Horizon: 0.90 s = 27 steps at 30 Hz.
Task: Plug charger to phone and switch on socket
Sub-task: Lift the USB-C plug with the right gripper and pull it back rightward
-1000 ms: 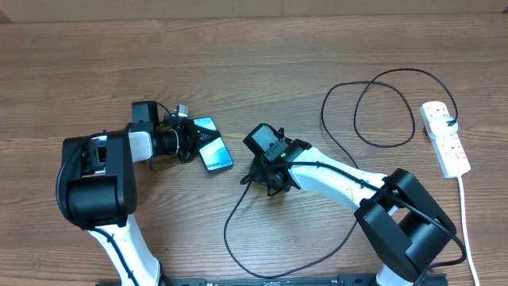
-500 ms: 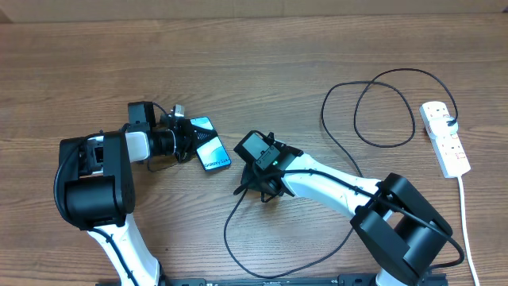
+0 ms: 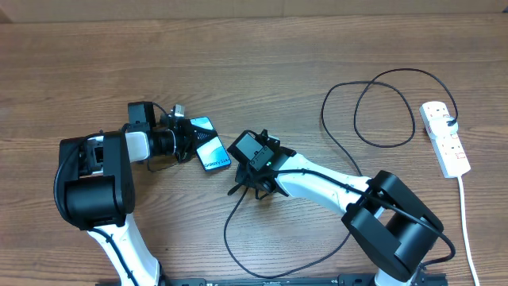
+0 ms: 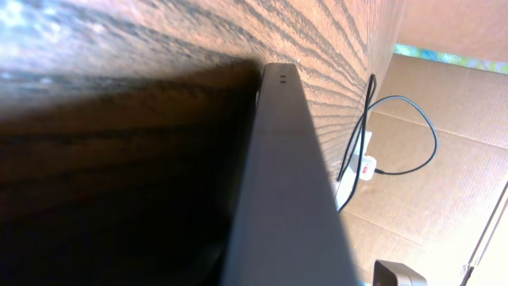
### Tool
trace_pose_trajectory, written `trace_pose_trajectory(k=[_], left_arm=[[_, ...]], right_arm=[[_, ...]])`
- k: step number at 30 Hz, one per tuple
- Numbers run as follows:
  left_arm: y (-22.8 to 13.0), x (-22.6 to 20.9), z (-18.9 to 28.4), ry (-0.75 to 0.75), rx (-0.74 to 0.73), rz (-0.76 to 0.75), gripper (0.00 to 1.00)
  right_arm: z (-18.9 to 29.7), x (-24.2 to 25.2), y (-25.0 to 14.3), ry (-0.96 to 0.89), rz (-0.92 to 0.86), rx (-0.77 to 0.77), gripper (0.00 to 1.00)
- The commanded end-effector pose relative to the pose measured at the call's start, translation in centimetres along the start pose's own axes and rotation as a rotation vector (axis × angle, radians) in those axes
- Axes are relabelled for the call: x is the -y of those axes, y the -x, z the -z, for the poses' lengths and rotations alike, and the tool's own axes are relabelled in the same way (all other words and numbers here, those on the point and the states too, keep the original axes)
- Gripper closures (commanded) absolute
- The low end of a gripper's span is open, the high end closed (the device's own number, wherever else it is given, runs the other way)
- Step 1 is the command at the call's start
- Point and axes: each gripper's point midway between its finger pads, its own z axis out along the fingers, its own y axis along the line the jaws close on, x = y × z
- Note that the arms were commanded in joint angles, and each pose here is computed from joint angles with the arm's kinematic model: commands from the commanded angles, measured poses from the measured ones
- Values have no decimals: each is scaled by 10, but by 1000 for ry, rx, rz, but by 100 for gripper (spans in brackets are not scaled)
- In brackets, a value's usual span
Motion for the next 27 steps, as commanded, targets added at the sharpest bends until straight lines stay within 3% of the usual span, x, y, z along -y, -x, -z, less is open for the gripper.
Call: trace_pose_trajectory(k=[1,7,15,27], left_arm=[[-4,-51,-4,151,31,92,96],[-5,-52,-4,153,26,89,96],[-5,-52,-4,153,25,75,96],[-5,-52,-4,153,25,65,96]], right_arm=[[-15,15,-7,-60,-3,-28,79],[-2,34,9,-161,-35,-20,96],[23,53,45,-257,48,-15,96],[36,121,120,-301,99,-20,96]])
